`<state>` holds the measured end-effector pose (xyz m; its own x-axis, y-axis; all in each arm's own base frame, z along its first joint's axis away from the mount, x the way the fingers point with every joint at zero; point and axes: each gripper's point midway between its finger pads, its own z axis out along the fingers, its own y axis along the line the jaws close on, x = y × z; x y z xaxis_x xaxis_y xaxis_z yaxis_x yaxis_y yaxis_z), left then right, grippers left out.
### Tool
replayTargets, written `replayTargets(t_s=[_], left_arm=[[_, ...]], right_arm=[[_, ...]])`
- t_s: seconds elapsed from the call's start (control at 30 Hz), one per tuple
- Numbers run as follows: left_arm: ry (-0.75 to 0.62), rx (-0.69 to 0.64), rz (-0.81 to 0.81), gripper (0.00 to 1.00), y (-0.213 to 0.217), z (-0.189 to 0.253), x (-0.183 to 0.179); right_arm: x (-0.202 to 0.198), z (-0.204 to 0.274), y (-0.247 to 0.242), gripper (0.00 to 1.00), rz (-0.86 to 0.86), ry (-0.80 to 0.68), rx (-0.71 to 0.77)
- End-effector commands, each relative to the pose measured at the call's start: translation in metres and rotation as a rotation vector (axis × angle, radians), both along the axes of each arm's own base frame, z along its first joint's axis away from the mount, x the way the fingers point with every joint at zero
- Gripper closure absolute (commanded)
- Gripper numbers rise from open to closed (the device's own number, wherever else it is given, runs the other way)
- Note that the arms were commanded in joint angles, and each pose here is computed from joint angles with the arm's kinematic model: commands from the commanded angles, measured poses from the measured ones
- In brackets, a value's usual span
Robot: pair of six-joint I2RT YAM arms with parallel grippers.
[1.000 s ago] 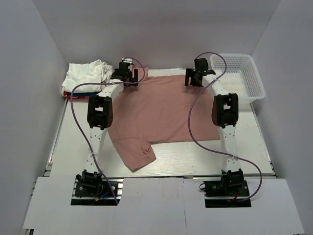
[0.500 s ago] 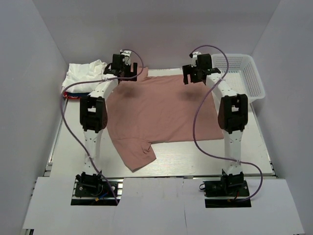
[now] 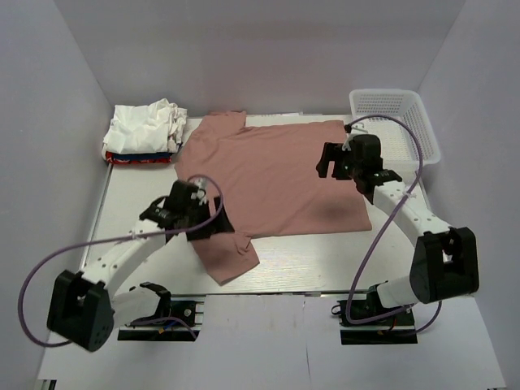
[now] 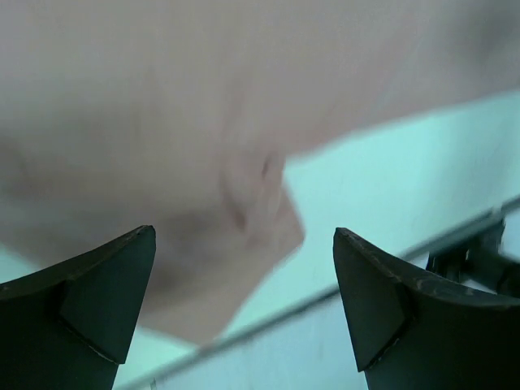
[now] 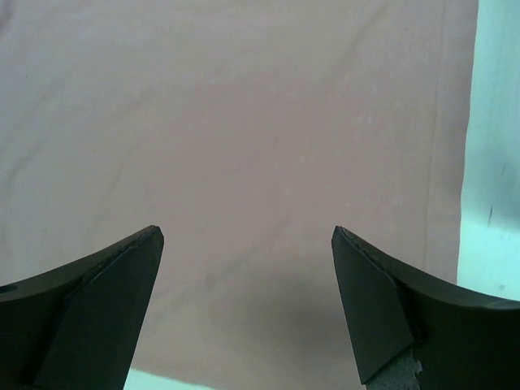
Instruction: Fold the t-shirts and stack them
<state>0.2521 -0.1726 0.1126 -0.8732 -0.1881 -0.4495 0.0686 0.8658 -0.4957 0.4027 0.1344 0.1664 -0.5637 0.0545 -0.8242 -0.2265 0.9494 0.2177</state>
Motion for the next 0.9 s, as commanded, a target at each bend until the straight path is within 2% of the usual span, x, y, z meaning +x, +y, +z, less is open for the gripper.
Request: replayTargets(t_s=[0.0, 0.03, 0.07, 0.13, 0.23, 0.37, 0.5, 0.57, 0.7, 0.73, 0.87], left_arm=[[0.232, -0.046, 0.053, 0.00, 0.005, -0.023, -0.074], [0.269, -0.035, 0.044, 0.00, 0.006, -0.029, -0.088], [0.352, -0.030, 0.034, 0.00, 0.009, -0.041, -0.113], [0.413, -0.032, 0.029, 0.00, 0.010, -0.052, -0.136], [0.479, -0.031, 0.009, 0.02, 0.009, -0.061, -0.155], [0.474, 0.017, 0.037, 0.03, 0.011, -0.067, -0.149], [0.484, 0.037, 0.062, 0.12, 0.009, -0.081, -0.146], [0.505, 0.079, 0.092, 0.15, 0.016, -0.092, -0.151], [0.486, 0.118, 0.130, 0.32, 0.023, -0.105, -0.146], [0.479, 0.128, 0.147, 0.42, 0.025, -0.106, -0.144], [0.426, 0.145, 0.186, 0.48, 0.026, -0.106, -0.127]], right_arm=[[-0.005, 0.019, -0.005, 0.10, -0.051, -0.067, 0.057], [-0.004, 0.031, -0.003, 0.10, -0.051, -0.111, 0.077], [-0.008, 0.024, -0.004, 0.10, -0.052, -0.101, 0.076], [-0.009, 0.021, -0.010, 0.10, -0.081, -0.101, 0.069], [-0.010, 0.011, -0.011, 0.10, -0.087, -0.085, 0.065], [-0.008, -0.001, -0.013, 0.10, -0.102, -0.052, 0.044], [-0.008, -0.012, -0.015, 0.10, -0.137, -0.009, 0.061], [-0.008, -0.012, -0.026, 0.10, -0.233, -0.006, 0.078], [-0.022, -0.028, -0.046, 0.10, -0.339, 0.005, 0.068], [-0.023, -0.024, -0.046, 0.10, -0.348, -0.006, 0.083], [-0.042, -0.044, -0.052, 0.10, -0.395, 0.044, 0.105]])
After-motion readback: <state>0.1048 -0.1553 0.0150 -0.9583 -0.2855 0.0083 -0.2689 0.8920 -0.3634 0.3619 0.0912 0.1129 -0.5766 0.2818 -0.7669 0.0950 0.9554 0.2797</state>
